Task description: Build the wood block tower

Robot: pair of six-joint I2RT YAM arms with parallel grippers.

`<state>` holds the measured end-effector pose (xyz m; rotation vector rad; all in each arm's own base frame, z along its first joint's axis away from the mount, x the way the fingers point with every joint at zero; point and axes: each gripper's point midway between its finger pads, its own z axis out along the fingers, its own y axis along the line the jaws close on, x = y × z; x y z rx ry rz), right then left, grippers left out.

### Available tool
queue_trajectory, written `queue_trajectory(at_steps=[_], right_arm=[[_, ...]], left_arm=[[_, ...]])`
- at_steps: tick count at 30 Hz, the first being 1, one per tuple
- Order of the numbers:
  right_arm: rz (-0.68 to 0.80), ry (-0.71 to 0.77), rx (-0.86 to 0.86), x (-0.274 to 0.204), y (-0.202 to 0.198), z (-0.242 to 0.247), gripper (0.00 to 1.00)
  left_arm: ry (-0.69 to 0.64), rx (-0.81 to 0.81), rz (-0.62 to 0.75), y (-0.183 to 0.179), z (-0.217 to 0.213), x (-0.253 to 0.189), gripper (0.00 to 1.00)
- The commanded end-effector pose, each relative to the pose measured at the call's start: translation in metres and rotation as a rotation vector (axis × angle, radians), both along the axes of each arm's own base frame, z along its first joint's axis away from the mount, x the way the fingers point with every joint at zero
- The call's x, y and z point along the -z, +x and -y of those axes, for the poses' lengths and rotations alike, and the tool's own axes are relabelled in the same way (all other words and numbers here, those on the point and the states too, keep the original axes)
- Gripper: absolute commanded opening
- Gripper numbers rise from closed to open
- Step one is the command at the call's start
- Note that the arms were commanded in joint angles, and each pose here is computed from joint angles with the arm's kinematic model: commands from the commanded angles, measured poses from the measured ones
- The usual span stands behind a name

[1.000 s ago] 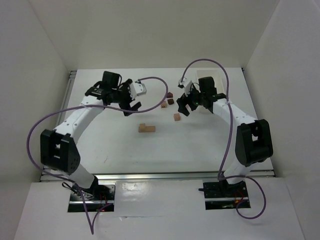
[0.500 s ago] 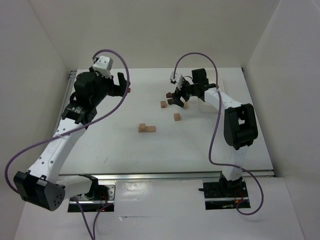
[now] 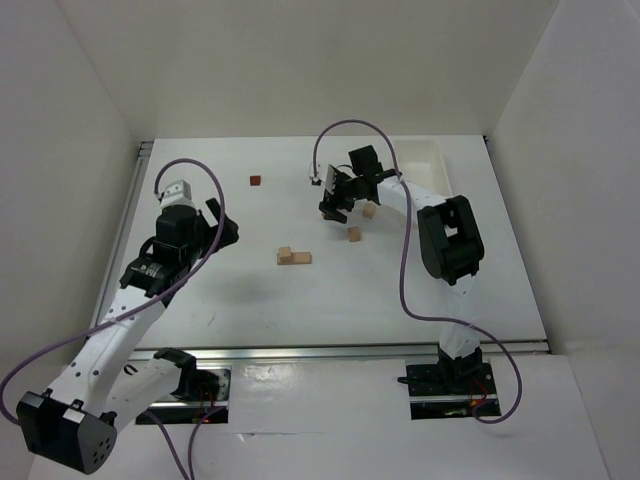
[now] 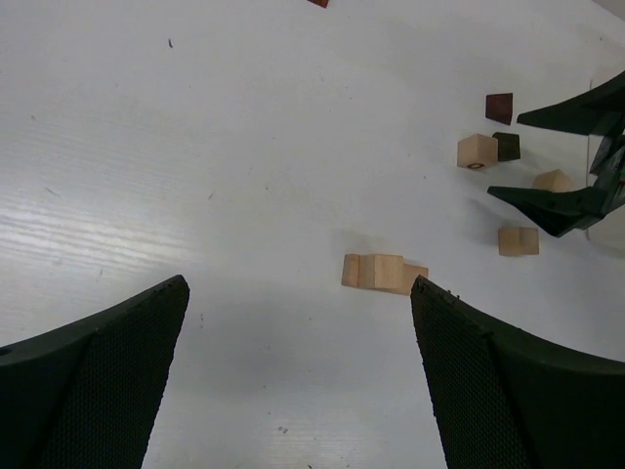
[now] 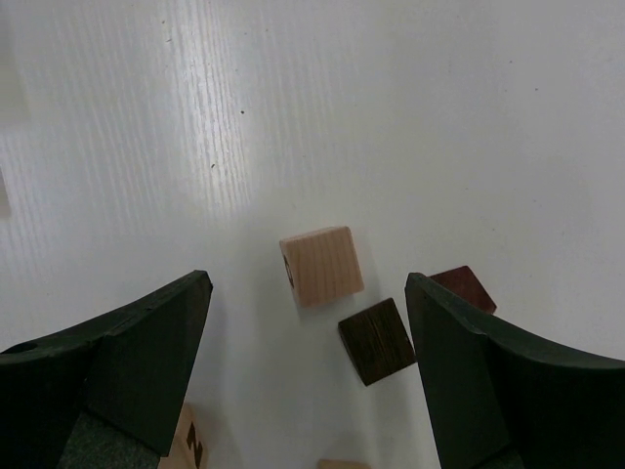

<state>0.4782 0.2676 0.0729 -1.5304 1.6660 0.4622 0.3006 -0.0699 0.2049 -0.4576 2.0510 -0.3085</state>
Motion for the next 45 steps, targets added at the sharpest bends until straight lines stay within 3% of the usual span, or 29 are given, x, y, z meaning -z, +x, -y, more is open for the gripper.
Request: queue_trajectory(at_steps=[1, 22, 27, 29, 30, 32, 34, 37, 45], right_arm=[[0.057, -0.002, -0.017, -0.014, 0.011, -0.007, 0.88], [0.064, -0.037, -0.055, 0.025, 0.026, -0.016, 0.83], [0.065, -0.029, -0.07, 0.029, 0.026, -0.024, 0.68], [0.063, -0.021, -0.077, 0.028, 0.027, -0.026, 0.54], [0.055, -0.024, -0.078, 0.029, 0.026, -0.026, 0.4], [0.046, -0.009, -0.093, 0.024, 0.022, -0.028, 0.36], [0.065, 0.0, -0.104, 0.011, 0.021, -0.029, 0.24], [0.067, 0.008, -0.11, -0.003, 0.014, -0.028, 0.24], [0.079, 0.065, -0.239, -0.045, -0.051, -0.056, 0.24]], left_arm=[[-0.024, -0.088, -0.009, -0.008, -0.011, 0.0, 1.0], [-0.014, -0.059, -0.077, -0.017, -0.003, 0.021, 1.0], [-0.002, -0.044, -0.085, -0.019, -0.001, 0.023, 1.0], [-0.002, -0.044, -0.085, -0.019, -0.001, 0.023, 1.0], [-0.001, -0.044, -0.087, -0.022, -0.002, 0.023, 1.0], [-0.006, -0.037, -0.089, -0.022, 0.0, 0.023, 1.0], [-0.01, -0.036, -0.077, -0.023, -0.001, 0.02, 1.0], [-0.01, -0.027, -0.077, -0.025, 0.001, 0.021, 1.0], [-0.042, -0.013, -0.083, -0.028, 0.006, 0.023, 1.0]])
